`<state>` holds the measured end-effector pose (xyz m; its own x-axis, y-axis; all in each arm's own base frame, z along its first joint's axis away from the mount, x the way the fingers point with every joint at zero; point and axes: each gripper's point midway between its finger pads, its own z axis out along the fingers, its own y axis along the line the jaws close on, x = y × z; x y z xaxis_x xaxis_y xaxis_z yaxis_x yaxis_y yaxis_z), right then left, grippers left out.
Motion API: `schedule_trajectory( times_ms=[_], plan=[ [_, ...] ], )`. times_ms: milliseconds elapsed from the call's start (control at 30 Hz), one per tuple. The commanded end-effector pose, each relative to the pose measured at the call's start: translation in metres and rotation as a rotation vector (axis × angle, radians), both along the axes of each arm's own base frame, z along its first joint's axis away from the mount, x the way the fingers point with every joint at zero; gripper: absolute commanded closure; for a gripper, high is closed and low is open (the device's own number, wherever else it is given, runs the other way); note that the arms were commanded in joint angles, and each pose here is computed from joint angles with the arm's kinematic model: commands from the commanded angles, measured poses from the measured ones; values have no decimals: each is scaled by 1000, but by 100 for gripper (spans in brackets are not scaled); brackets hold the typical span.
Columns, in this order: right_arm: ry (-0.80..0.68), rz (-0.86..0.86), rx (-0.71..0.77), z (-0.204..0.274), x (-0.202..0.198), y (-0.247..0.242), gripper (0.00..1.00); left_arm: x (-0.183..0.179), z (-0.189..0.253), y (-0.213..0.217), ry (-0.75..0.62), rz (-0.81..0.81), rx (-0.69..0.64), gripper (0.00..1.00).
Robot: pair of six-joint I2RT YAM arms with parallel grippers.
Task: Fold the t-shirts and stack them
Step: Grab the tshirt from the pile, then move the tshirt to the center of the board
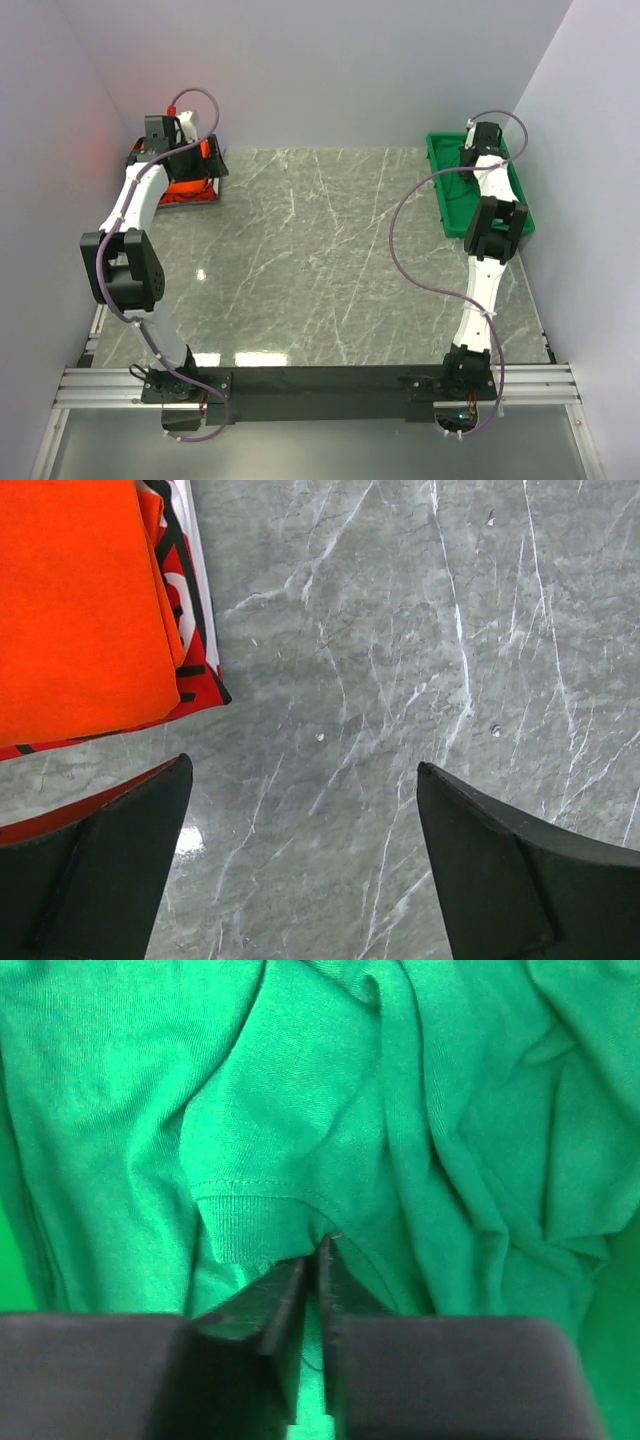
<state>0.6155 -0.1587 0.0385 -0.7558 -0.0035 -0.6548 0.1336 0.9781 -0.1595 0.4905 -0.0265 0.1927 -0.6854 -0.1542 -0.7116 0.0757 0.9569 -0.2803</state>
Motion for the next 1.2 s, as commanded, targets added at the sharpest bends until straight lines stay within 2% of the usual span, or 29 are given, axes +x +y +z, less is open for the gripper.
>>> schedule_trajectory(
  times_ms=[0, 67, 200, 233, 300, 400, 500, 700, 900, 1000, 1100, 1167],
  plan=[
    [-2, -7, 12, 9, -5, -8, 100, 7, 17, 1, -31, -25, -13, 1],
    [6, 4, 5, 13, -8, -8, 100, 8, 19, 6, -28, -20, -17, 1],
    [-94, -12, -12, 64, -9, -8, 100, 2, 26, 8, -35, -35, -43, 1],
    [-171, -19, 9, 103, -9, -1, 100, 1, 26, 9, -40, -38, -42, 1],
    [-246, -20, 53, 139, -12, 9, 100, -1, 36, 10, -73, -47, -36, 0],
    [-413, 0, 128, 233, -30, 36, 100, -9, 44, 8, -98, -60, -43, 1],
    [-484, 53, 182, 272, -48, 64, 100, -20, 51, 2, -121, -80, -57, 0],
    [-746, 212, 228, 416, -118, 128, 100, -43, 72, -2, -191, -94, -54, 1],
    [-990, 376, 220, 519, -196, 196, 100, -70, 90, -5, -242, -106, -51, 0],
    [-1059, 462, 233, 541, -228, 234, 100, -84, 93, -6, -250, -112, -51, 0],
    [-1056, 512, 199, 534, -242, 254, 100, -96, 98, -8, -269, -118, -44, 1],
    [-1021, 553, 210, 513, -246, 276, 100, -103, 104, -8, -288, -123, -38, 0]
  ],
)
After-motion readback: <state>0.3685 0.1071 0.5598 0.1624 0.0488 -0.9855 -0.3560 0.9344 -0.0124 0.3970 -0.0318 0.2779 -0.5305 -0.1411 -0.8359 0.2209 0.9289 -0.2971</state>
